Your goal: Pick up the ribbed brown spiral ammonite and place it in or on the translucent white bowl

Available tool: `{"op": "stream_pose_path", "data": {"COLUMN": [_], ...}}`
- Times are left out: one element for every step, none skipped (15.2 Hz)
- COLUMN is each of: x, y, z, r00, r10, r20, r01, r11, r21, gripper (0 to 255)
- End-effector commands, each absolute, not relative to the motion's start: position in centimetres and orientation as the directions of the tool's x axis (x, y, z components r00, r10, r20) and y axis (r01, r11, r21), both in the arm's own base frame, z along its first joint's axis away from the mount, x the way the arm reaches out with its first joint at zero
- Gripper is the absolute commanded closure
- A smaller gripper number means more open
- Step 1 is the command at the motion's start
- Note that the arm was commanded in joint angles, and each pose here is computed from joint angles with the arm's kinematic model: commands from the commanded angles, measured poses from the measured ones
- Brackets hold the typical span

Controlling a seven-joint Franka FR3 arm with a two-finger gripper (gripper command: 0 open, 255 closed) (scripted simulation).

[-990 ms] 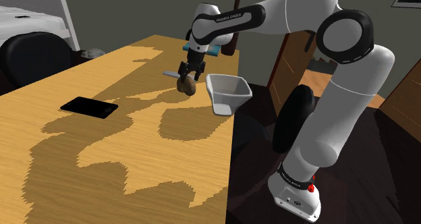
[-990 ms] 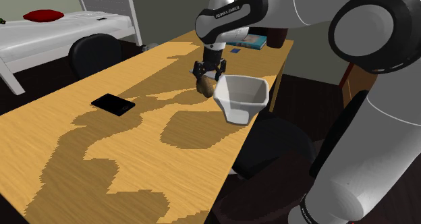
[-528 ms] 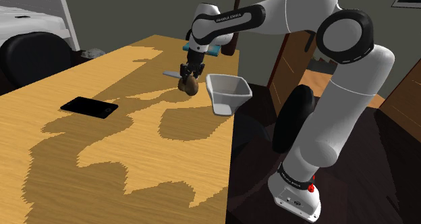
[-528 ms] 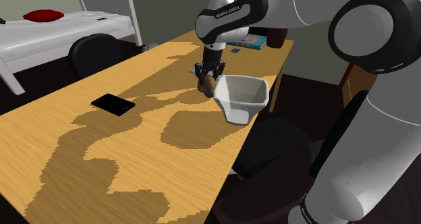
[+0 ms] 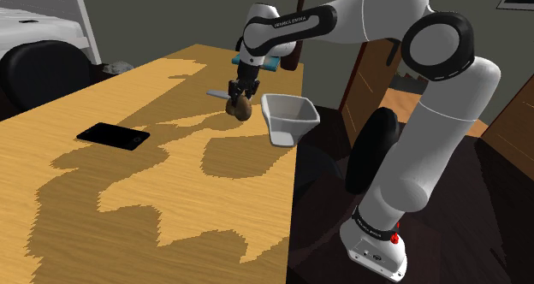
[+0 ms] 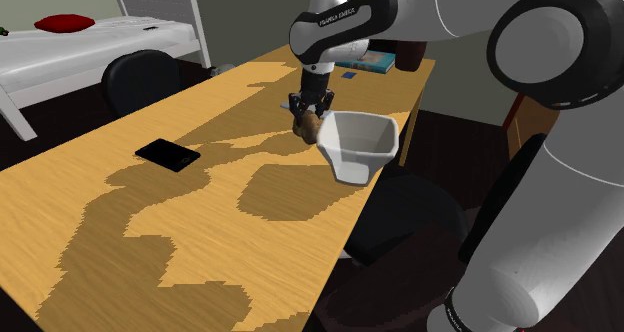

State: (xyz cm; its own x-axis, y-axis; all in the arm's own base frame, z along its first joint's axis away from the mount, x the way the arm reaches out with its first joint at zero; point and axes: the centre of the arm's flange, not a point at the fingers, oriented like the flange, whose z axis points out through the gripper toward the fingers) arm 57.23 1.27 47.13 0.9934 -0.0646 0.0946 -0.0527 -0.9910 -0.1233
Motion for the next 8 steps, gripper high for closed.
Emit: {"op": "stream_pose_path", "data": {"x": [57.2, 57.2, 57.2, 57.2, 57.2, 57.2, 57.2, 57.2], "y": [1.3, 1.3, 1.3, 1.3, 1.3, 1.3, 1.3, 1.3], "z": [48.0, 48.5, 49.0, 49.6, 50.1, 50.6, 51.1, 51.7], "r00": [0.993, 0.993, 0.993, 0.993, 0.993, 0.993, 0.993, 0.993], "r10": [-0.065, -0.065, -0.065, -0.065, -0.065, -0.065, -0.065, -0.065], "r20": [0.095, 0.095, 0.095, 0.095, 0.095, 0.095, 0.095, 0.095], "r01": [-0.053, -0.053, -0.053, -0.053, -0.053, -0.053, -0.053, -0.053], "r11": [-0.991, -0.991, -0.991, -0.991, -0.991, -0.991, -0.991, -0.991], "r21": [-0.123, -0.123, -0.123, -0.123, -0.123, -0.123, -0.123, -0.123], "gripper": [255, 255, 255, 255, 255, 255, 255, 255]}}
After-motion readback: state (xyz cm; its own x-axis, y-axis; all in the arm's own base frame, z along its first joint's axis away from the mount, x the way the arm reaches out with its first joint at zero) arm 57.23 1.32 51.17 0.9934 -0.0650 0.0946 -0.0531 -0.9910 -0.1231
